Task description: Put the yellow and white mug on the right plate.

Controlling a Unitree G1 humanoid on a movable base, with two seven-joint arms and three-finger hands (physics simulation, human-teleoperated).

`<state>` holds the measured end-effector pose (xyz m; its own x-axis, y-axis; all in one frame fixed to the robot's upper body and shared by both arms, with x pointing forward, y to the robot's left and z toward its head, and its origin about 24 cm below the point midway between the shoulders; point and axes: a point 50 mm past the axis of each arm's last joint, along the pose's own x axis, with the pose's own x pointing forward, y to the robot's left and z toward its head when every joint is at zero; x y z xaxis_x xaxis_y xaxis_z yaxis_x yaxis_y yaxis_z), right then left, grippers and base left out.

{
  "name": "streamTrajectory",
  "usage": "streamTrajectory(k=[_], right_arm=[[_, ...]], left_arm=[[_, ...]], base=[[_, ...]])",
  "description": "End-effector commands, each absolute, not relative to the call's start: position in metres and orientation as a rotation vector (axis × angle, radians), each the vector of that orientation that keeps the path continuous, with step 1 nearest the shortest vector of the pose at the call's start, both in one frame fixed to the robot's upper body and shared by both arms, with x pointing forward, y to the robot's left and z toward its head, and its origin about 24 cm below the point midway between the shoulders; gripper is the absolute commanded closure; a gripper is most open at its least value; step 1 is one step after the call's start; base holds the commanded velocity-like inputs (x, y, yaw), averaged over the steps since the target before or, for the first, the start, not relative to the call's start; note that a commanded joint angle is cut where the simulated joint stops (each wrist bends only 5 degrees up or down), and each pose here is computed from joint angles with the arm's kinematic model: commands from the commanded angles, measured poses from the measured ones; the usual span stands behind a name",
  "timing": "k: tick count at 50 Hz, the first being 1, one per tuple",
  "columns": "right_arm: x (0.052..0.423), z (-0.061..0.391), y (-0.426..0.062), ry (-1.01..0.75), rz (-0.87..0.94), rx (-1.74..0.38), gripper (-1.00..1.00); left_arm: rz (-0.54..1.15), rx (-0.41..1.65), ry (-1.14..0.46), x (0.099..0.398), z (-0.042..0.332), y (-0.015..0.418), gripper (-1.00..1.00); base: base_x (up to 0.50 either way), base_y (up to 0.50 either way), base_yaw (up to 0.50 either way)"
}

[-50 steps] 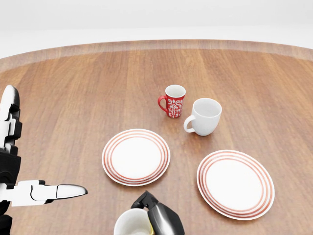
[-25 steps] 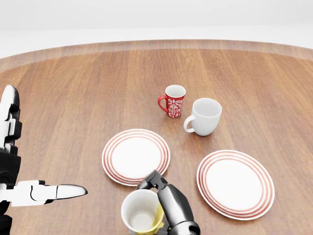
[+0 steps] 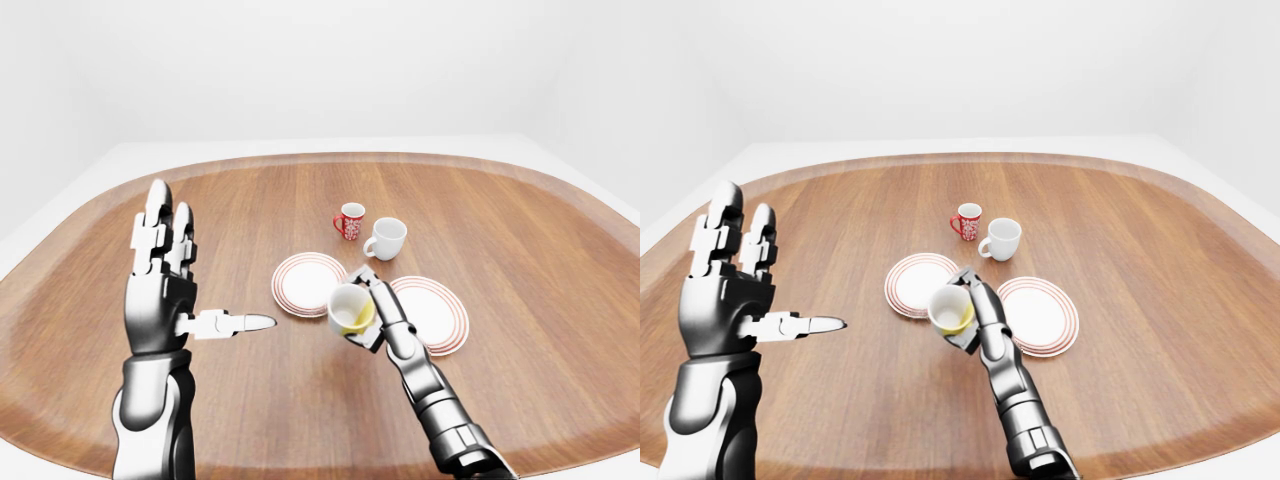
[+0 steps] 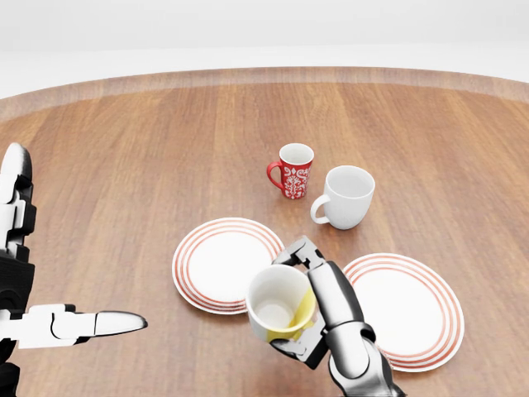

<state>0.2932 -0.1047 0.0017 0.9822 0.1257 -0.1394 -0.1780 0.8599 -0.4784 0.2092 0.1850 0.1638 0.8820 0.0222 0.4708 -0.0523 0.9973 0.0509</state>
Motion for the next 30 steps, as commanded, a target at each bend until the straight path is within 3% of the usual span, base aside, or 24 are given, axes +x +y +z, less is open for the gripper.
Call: streamTrajectory(k=[1,30], right_arm=[[0.315,0.002,-0.135,0.155,0.065,-0.562,1.0],[0.338,0.001,-0.225,0.374,-0.206,-0.605,1.0]], left_arm=[[0.04,0.062,-0.491,0.209,0.164,0.185,-1.0],[0.04,0.063,-0.479,0.21,0.162,0.185,-1.0]], base=[[0.0,0.0,0.0],[0.0,0.0,0.0]])
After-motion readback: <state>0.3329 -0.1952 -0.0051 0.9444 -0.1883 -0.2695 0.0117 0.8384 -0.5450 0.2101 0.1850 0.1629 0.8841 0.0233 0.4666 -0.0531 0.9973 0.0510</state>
